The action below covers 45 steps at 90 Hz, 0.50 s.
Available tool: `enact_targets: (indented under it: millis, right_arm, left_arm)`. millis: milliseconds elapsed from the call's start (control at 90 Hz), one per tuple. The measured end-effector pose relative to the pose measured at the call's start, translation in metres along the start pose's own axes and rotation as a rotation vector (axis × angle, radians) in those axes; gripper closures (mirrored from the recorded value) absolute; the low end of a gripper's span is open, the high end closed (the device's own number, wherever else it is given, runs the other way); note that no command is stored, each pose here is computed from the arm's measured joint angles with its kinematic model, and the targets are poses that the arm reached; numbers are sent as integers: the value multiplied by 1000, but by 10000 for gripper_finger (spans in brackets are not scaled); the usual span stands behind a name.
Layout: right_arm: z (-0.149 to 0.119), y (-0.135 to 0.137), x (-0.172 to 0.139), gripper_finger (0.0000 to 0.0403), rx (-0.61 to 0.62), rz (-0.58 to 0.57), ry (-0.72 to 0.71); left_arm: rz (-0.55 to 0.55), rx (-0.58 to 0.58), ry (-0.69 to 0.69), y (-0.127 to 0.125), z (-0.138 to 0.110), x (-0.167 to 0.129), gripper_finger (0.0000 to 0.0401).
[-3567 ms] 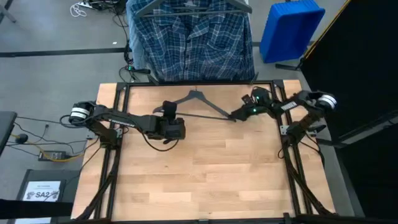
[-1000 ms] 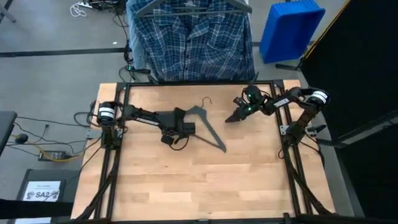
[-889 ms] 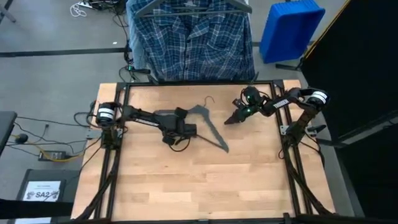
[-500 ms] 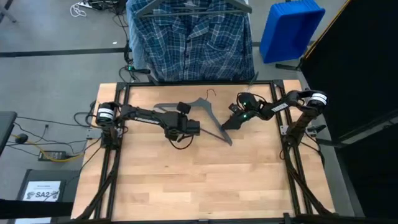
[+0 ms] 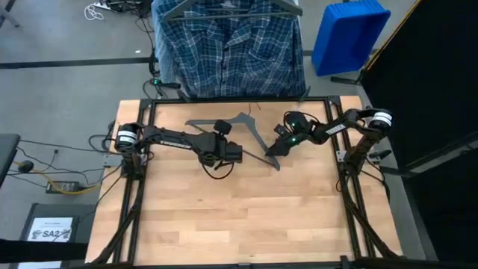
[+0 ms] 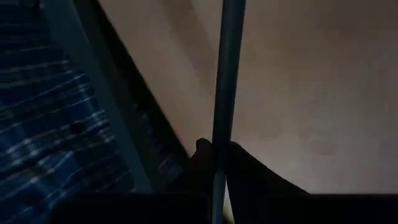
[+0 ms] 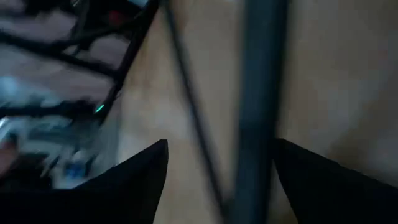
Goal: Hang clothes
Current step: Hang the black hanger on the hanging rack
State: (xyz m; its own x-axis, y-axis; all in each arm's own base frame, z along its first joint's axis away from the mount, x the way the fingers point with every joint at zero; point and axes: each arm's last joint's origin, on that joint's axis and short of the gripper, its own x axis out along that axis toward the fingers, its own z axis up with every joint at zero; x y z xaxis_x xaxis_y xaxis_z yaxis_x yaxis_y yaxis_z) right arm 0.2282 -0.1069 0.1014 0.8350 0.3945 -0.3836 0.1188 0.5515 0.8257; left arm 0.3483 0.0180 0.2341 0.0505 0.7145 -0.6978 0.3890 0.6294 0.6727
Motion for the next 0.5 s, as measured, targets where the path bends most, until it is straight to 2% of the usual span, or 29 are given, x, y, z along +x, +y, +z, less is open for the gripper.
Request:
enact_targets:
  millis: [178,444,500]
  right_arm:
    - [-3,5,4,206,-9,68,48]
    - [-6,11,8,372,-68,132,84]
    - [-5,12,9,391,-96,148,81]
  left_arm:
    - [23,-23,-3,10,-3,-8,401]
    - [6,-45,44,11,-11,-10,401]
    - [4,-53,50,11,-12,-10,401]
